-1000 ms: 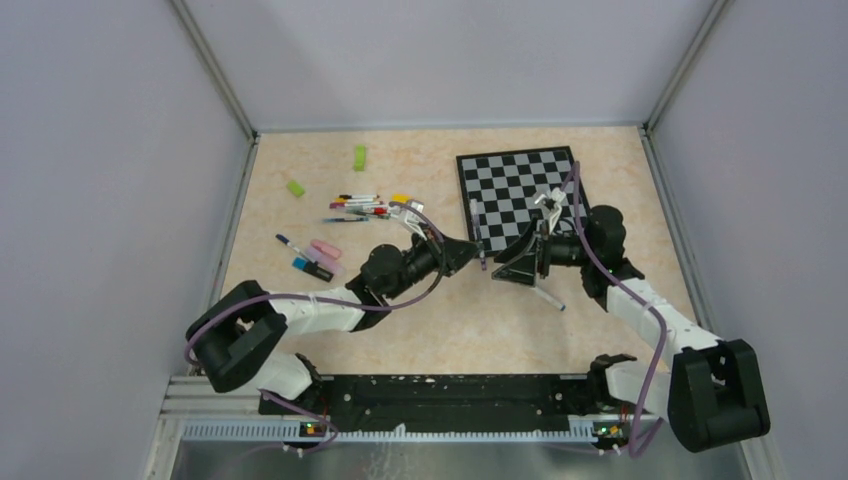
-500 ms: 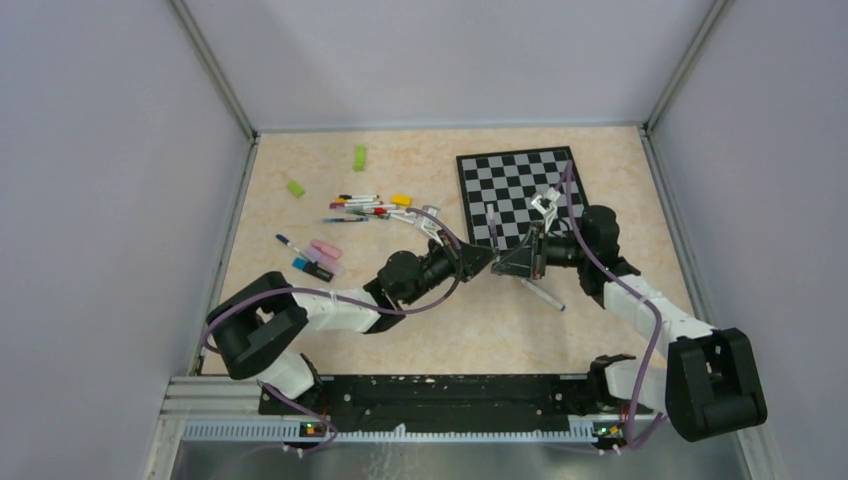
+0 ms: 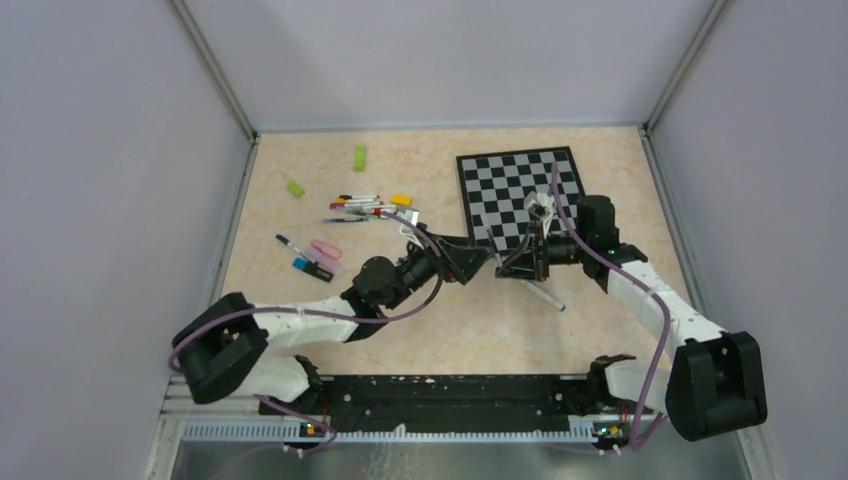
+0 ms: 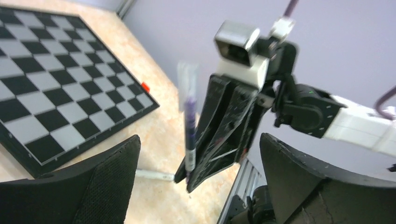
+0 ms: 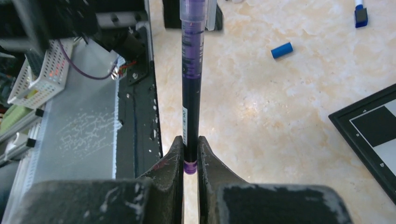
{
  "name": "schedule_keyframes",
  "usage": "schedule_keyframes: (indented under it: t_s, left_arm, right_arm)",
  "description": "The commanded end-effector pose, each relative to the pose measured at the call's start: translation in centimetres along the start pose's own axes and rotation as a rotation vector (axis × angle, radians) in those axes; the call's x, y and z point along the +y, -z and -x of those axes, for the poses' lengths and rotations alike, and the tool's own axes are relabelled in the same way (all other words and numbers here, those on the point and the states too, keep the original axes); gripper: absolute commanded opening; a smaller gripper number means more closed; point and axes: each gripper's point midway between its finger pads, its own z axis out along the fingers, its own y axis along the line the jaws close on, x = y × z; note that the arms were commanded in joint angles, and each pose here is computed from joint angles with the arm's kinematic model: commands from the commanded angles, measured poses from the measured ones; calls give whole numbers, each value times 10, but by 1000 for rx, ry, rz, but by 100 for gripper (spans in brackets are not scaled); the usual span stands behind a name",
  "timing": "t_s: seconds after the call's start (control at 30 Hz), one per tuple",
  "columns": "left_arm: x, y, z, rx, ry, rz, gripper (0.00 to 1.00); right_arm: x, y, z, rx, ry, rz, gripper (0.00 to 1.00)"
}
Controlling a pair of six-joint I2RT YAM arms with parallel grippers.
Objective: Open the pen caps
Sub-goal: Pick up the pen from the center of the board.
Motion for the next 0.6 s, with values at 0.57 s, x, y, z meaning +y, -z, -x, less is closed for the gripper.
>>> schedule_keyframes:
  t_s: [0.57]
  left_arm:
    - [11,-18,19,130,66,111,80]
  right_arm:
    - [-11,8,-26,149,136,-34,0]
